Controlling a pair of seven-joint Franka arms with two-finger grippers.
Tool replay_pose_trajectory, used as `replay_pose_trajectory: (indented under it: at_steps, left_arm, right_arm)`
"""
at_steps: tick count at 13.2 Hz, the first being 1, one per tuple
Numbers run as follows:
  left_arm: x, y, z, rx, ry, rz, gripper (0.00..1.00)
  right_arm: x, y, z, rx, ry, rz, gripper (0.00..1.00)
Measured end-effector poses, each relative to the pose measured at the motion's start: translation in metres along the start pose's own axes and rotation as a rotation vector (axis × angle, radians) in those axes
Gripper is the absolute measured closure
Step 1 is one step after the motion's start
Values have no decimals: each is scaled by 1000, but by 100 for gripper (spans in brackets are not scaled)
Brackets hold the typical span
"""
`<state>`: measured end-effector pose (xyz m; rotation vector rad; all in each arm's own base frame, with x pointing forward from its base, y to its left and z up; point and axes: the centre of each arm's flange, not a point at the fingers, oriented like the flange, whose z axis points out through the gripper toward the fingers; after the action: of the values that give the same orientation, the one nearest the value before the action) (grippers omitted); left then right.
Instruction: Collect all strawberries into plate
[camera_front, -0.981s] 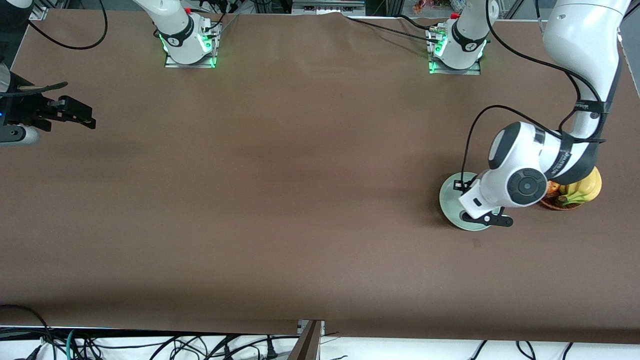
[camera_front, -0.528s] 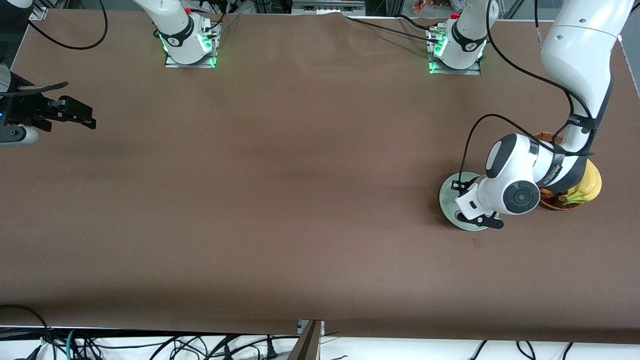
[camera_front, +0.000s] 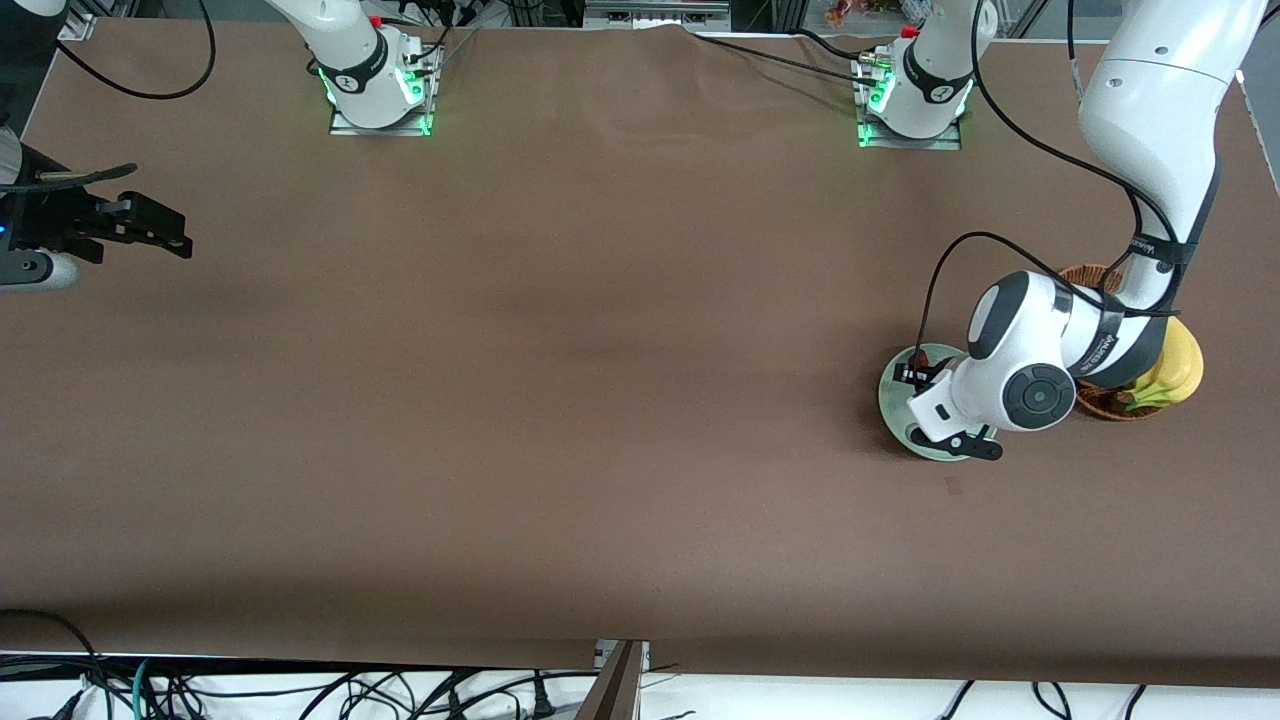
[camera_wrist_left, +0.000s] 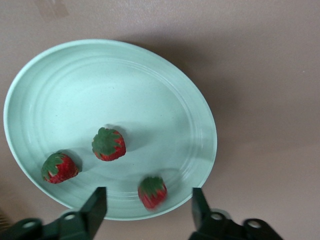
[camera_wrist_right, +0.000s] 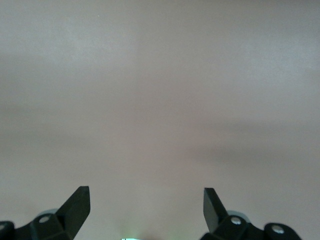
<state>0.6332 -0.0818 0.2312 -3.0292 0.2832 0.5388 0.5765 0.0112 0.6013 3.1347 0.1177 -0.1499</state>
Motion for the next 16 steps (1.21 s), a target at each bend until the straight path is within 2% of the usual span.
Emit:
replay_pose_trajectory:
  at_steps: [1, 2, 7, 11, 13, 16]
  left_arm:
    - [-2, 0, -8, 4, 3, -1, 5]
    - [-6, -1, -25, 14, 10, -4, 0]
    - [-67, -3, -160, 102, 116, -49, 0]
    - [-131, 0, -251, 103, 141, -100, 0]
    - [-149, -6, -289, 102, 161, -123, 0]
    - [-161, -13, -318, 94, 204, -134, 0]
  right_arm:
    - [0, 0, 0, 0, 0, 0, 0]
    - [0, 0, 0, 0, 0, 0, 0]
    - [0, 0, 0, 0, 0, 0, 0]
    - [0, 0, 0, 0, 1, 0, 0]
    - [1, 0, 0, 0, 1, 0, 0]
    - [1, 0, 1, 0, 0, 0, 0]
